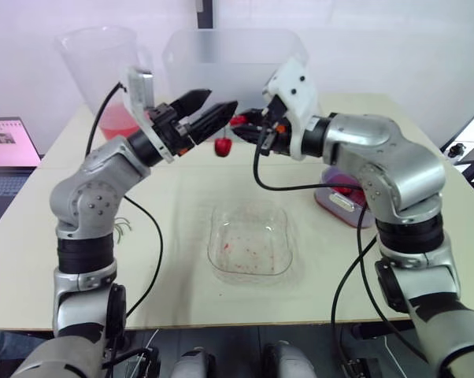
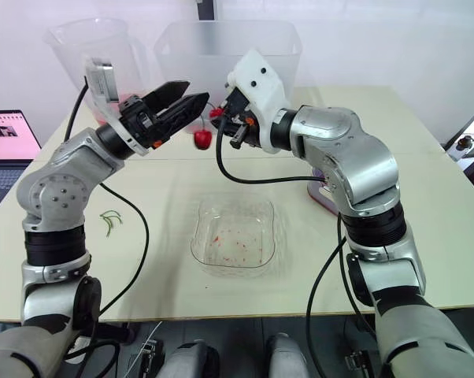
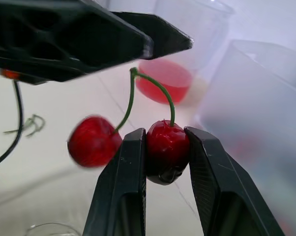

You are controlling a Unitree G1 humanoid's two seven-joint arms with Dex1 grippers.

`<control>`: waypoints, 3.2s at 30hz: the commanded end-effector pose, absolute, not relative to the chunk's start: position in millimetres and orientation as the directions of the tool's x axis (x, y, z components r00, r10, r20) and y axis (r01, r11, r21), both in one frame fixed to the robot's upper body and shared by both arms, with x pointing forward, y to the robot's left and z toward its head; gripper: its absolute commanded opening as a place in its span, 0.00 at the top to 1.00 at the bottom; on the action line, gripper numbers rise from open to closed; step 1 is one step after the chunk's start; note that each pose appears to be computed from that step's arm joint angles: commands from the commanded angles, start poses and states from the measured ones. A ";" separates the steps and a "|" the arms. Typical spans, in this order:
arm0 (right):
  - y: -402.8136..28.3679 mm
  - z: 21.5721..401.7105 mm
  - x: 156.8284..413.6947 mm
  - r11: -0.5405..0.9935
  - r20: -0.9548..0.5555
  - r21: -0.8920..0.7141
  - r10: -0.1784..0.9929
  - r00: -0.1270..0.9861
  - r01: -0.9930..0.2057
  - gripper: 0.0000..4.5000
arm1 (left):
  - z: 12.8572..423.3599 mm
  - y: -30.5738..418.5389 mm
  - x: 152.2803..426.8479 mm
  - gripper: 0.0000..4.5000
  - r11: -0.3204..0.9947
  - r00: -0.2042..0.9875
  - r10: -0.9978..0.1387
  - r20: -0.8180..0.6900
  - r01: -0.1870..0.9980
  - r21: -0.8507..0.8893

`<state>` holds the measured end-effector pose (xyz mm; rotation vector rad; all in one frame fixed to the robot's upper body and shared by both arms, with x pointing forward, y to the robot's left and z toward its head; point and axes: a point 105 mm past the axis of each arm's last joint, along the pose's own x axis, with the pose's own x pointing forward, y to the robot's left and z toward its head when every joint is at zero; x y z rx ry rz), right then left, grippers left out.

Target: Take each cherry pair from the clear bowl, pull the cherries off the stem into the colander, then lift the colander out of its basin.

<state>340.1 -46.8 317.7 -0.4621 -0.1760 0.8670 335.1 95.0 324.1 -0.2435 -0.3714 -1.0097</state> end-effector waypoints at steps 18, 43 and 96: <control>-48.6 335.8 333.1 0.604 0.061 -0.429 0.761 0.646 -0.672 0.74 | 318.7 81.6 336.7 0.89 0.500 0.503 -0.744 0.440 0.856 -0.133; -43.0 329.3 325.9 0.568 0.036 -0.436 0.786 0.617 -0.698 0.74 | 320.6 76.0 338.8 0.89 0.512 0.494 -0.736 0.463 0.854 -0.097; -0.2 317.5 301.8 -0.138 0.234 0.262 0.969 -0.076 -0.955 0.01 | 324.0 114.5 295.0 1.00 0.407 0.443 -0.771 0.457 0.895 -0.181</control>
